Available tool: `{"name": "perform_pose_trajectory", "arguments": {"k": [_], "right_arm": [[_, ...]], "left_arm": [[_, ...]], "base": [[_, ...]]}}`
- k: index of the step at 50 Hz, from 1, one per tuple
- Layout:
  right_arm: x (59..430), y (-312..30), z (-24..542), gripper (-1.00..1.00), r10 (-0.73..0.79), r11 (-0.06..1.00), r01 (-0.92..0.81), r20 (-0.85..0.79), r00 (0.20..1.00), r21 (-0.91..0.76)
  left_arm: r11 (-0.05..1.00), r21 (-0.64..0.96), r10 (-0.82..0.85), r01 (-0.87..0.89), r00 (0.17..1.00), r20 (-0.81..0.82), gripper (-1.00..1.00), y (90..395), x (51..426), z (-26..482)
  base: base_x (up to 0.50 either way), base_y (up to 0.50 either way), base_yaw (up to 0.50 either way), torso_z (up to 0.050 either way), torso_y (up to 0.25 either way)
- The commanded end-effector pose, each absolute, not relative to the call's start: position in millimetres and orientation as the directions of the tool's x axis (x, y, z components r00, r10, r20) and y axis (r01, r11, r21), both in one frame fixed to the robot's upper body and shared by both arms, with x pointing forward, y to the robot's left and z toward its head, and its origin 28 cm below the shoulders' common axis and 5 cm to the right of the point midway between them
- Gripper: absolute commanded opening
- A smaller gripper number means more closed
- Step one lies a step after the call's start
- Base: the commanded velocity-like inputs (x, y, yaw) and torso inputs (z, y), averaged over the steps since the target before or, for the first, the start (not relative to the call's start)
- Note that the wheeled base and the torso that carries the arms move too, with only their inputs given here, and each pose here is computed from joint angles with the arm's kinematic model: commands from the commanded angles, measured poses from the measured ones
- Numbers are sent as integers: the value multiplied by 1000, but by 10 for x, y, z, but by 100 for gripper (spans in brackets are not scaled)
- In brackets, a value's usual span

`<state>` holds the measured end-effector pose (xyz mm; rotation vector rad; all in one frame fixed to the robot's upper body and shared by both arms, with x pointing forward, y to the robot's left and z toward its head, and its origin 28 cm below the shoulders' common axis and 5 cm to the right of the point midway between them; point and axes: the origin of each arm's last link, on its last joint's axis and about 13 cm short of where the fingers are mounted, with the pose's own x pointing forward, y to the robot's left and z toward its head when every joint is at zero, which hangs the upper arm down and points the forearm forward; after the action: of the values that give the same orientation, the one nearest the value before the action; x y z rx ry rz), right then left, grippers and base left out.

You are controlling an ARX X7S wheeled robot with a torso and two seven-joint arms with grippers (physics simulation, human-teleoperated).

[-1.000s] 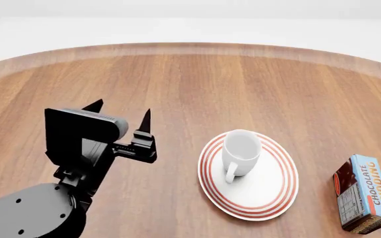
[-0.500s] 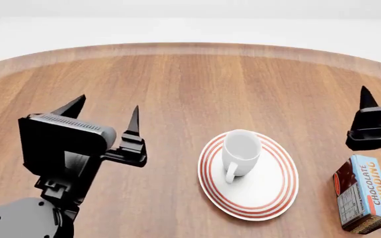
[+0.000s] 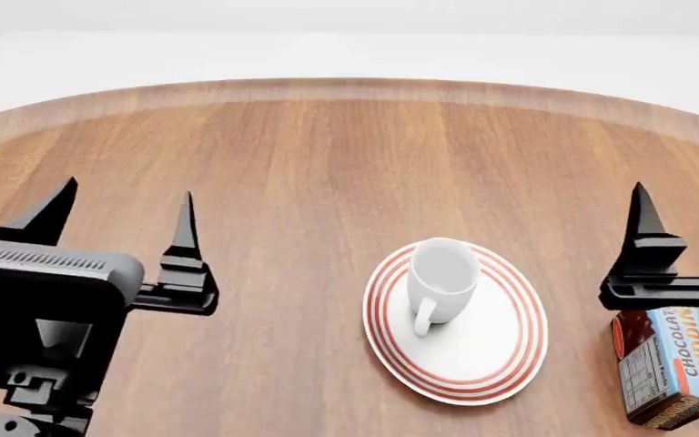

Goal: Pick up the white mug and put it on the plate, and put the chocolate pudding to the right of the plate.

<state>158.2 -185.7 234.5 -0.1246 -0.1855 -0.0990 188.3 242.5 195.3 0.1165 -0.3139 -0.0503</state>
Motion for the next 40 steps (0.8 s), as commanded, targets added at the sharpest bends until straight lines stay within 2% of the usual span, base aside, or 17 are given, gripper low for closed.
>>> {"name": "perform_pose_trajectory", "arguments": {"k": [1, 19, 23, 40], "right_arm": [[1558, -1773, 2217, 100, -61, 995, 78, 225, 972, -65], [1634, -1577, 1908, 100, -57, 997, 40, 314, 948, 60], [1593, -1544, 1918, 100, -82, 995, 55, 400, 913, 79], [1520, -1422, 1858, 100, -133, 991, 126, 589, 797, 52]], "left_arm": [[992, 123, -8, -36, 941, 340, 100, 2499, 1789, 1912], [983, 128, 72, -134, 912, 404, 100, 2554, 1736, 1794], [977, 117, 106, -177, 885, 452, 100, 2576, 1676, 1815], [936, 179, 137, -303, 781, 610, 100, 2561, 1552, 1838]], "base": [[0, 0, 0, 0, 0], [0, 0, 0, 0, 0], [0, 0, 0, 0, 0], [0, 0, 0, 0, 0]]}}
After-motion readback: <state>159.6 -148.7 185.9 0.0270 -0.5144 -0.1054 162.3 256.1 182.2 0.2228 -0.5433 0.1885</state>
